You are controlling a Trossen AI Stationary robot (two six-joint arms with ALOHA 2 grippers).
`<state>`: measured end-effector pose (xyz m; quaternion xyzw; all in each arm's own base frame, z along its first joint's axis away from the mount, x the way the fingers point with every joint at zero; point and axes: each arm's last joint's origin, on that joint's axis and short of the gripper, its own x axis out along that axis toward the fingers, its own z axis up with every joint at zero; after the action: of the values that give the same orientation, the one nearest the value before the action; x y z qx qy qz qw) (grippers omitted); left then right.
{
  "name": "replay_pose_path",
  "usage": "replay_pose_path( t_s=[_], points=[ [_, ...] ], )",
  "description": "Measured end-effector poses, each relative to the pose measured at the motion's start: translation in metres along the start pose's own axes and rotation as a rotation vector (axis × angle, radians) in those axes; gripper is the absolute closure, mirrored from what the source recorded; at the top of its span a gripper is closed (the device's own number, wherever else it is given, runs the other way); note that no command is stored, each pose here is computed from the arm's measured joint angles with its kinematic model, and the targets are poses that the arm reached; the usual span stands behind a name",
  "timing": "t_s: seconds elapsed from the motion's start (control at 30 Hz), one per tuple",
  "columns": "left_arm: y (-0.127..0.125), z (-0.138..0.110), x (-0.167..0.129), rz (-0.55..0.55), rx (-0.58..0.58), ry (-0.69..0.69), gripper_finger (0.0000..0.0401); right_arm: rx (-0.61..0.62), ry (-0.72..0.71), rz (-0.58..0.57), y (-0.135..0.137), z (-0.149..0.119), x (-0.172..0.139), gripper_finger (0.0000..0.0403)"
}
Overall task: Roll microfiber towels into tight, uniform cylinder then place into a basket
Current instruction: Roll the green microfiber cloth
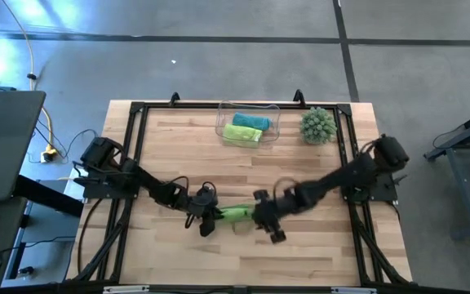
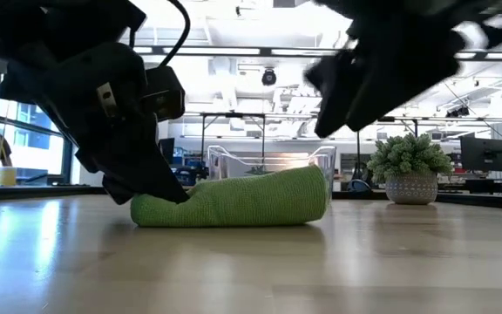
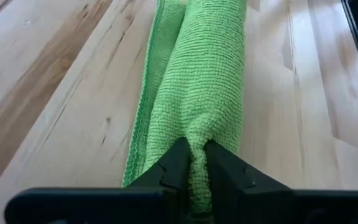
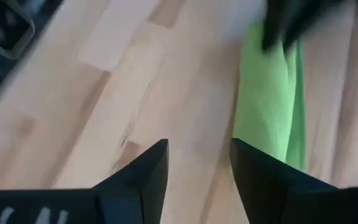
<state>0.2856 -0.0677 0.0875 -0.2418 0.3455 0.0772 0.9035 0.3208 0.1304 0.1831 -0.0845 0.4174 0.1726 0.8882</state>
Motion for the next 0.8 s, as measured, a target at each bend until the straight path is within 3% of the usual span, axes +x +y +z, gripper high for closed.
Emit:
replay_pose_path(
  t_s=[0.1,0.17,0.37,0.8],
  points=[
    [0.001,0.001,0.000,0.004,-0.002,-0.002,0.0354,-0.194,-0.004,-0.160,0.023,-0.001,0.007,0.0238],
    [0.002,0.001,0.000,0.001,0.016,-0.007,0.0351,-0.233,-0.006,-0.210,0.028,-0.002,0.013,0.0238],
    [0.000,0.004,0.001,-0.017,0.049,-0.037,0.0349,-0.222,0.008,-0.220,0.025,-0.007,0.031,0.0238],
    [-0.001,0.003,0.001,-0.042,0.018,-0.024,0.0348,-0.167,0.108,-0.362,-0.002,-0.024,0.058,0.0238]
  ],
)
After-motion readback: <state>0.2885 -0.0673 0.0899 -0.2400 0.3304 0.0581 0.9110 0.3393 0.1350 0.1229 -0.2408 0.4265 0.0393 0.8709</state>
